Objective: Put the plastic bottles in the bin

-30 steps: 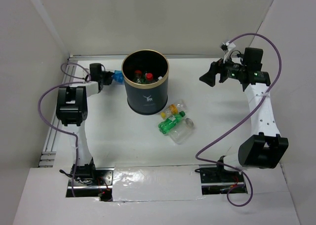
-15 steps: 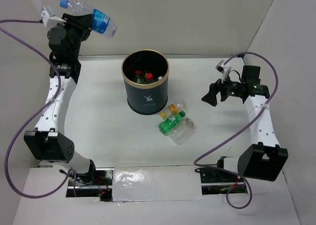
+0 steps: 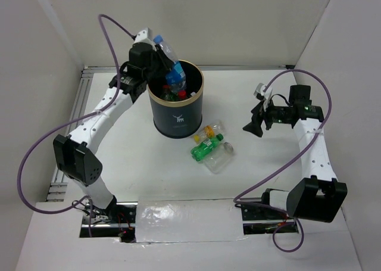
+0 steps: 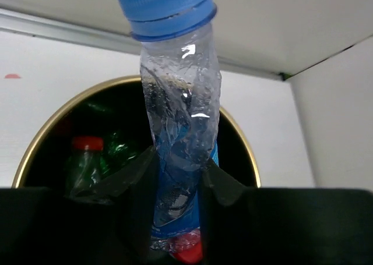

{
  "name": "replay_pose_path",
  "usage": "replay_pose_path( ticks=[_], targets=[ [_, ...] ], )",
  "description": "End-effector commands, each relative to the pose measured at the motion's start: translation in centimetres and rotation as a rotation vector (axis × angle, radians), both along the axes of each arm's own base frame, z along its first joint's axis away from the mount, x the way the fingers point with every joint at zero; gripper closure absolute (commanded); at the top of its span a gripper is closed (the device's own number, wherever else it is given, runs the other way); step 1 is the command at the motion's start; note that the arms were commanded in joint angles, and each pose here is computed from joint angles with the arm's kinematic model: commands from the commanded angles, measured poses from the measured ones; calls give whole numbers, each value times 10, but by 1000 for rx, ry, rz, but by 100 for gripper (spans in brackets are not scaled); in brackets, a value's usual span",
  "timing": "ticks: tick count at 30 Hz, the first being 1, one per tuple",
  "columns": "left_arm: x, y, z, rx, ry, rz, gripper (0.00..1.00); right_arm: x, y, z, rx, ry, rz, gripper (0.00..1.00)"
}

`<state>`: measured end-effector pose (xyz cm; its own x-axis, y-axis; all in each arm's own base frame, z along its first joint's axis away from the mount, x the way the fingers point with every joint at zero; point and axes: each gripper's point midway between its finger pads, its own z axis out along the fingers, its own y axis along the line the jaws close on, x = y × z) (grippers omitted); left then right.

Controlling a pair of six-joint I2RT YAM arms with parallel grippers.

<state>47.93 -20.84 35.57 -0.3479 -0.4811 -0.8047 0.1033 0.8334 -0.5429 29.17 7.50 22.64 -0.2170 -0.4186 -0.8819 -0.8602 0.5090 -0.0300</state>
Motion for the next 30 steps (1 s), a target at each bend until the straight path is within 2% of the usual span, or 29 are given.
replay_pose_path(
  ticks=[1,2,3,7,8,9,12,14,15,16,18,19,21,22,23,24,25,28,30],
  targets=[
    [-3,10,24,73,-70,58,58,-16,12,-3,-31,-69,116,4],
    [-6,6,37,77,-101,56,52,-18,15,-4,-41,-81,142,4],
    [-4,8,36,93,-96,62,40,-19,16,-6,-54,-121,173,3],
    [-17,-6,63,143,-164,47,21,-25,32,-9,-70,-193,276,2],
    [-30,-8,83,138,-205,31,15,-26,38,-13,-66,-188,301,0],
    [-36,-9,85,144,-212,21,4,-25,41,-17,-67,-185,321,0],
    [-56,-12,87,153,-225,11,3,-19,59,-14,-78,-206,388,0],
    [-82,2,106,136,-274,33,3,-17,69,-17,-101,-226,437,0],
    [-90,5,91,150,-254,33,3,-20,80,-16,-132,-259,489,0],
    [-114,20,112,116,-303,49,3,-18,86,-20,-161,-294,529,0],
    [-138,32,104,81,-286,60,3,-29,101,-42,-247,-324,632,0],
    [-148,33,75,104,-236,41,3,-31,105,-49,-283,-359,677,0],
    [-182,51,69,67,-230,45,0,-41,114,-70,-364,-400,779,0],
    [-195,49,28,122,-145,8,0,-44,116,-78,-389,-408,814,0],
    [-207,51,13,136,-114,-11,0,-43,118,-83,-417,-430,853,0],
    [-226,58,9,99,-104,-21,0,-47,116,-93,-446,-408,879,0],
    [-240,56,-30,151,-22,-62,0,-53,115,-100,-454,-380,909,2],
    [-273,59,-82,138,70,-117,0,-70,107,-123,-497,-334,965,5],
    [-287,59,-105,112,129,-148,0,-70,106,-136,-547,-358,981,6]
  ],
)
